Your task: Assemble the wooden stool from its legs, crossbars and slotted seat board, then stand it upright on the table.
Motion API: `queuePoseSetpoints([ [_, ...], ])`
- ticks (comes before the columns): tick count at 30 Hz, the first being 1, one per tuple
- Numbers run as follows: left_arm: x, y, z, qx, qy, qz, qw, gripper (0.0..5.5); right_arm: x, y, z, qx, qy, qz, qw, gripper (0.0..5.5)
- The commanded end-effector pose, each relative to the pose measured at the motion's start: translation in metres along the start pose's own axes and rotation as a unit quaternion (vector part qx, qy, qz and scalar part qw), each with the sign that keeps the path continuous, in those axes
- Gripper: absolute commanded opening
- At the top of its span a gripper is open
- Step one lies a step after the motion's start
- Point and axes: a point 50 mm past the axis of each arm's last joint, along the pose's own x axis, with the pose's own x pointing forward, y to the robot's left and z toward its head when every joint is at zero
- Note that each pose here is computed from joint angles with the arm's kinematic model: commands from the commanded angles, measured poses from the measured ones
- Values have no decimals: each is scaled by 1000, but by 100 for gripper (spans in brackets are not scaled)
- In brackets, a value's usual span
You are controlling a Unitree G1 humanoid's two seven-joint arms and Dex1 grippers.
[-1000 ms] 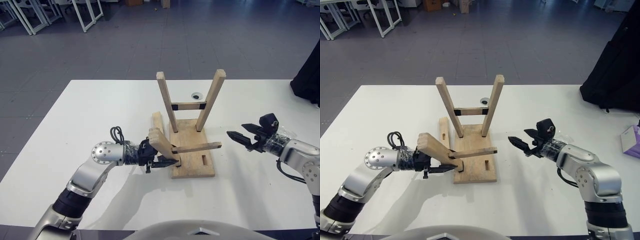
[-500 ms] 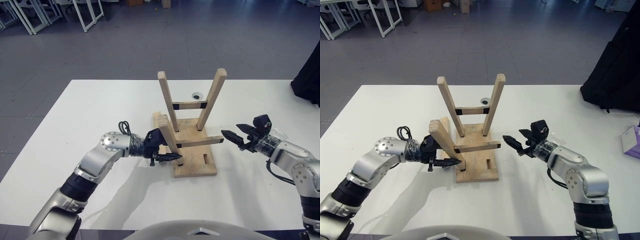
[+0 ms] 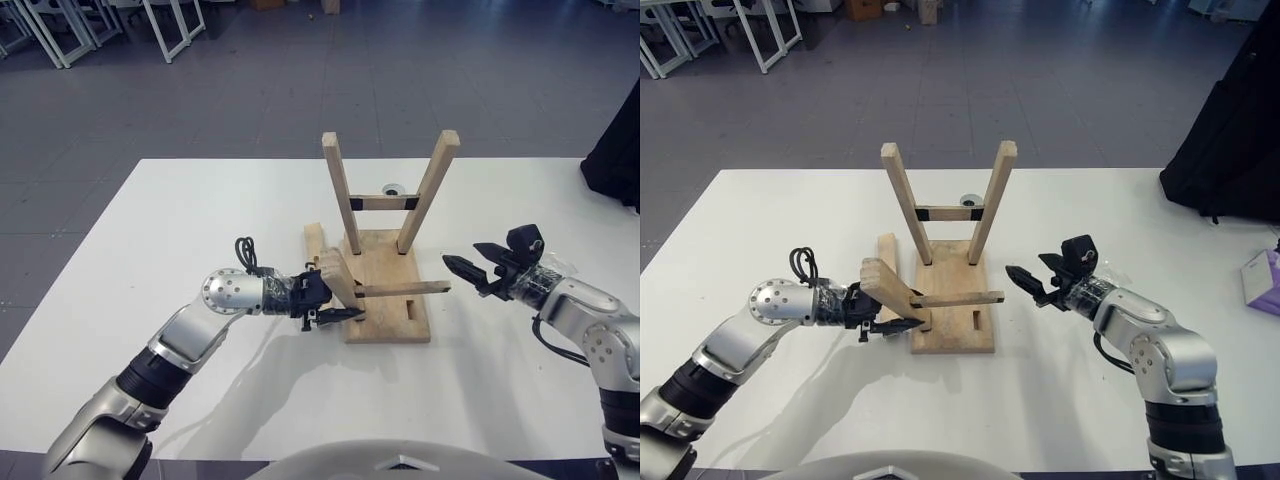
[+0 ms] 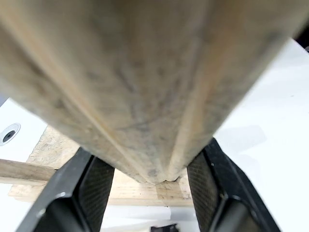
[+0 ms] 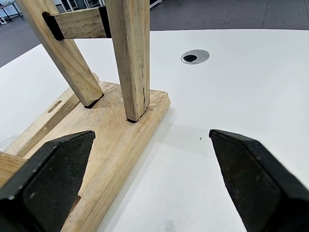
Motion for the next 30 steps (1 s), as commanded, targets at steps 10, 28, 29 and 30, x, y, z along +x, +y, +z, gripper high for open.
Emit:
queuePoseSetpoints([
  [10,-68,-1,-48,-37,251,24,967,416,0,0,4,-22,-10,-22,999,438],
  [28,-37,-56,-29,-315,173,452,816,450,-9,6,-9,1,-16,-53,998,438],
  [29,-35,-56,-32,-304,184,449,820,450,-8,6,-8,0,-16,-52,999,438],
  [30,-34,-58,-34,-295,194,449,821,450,-7,6,-8,-1,-15,-49,999,438],
])
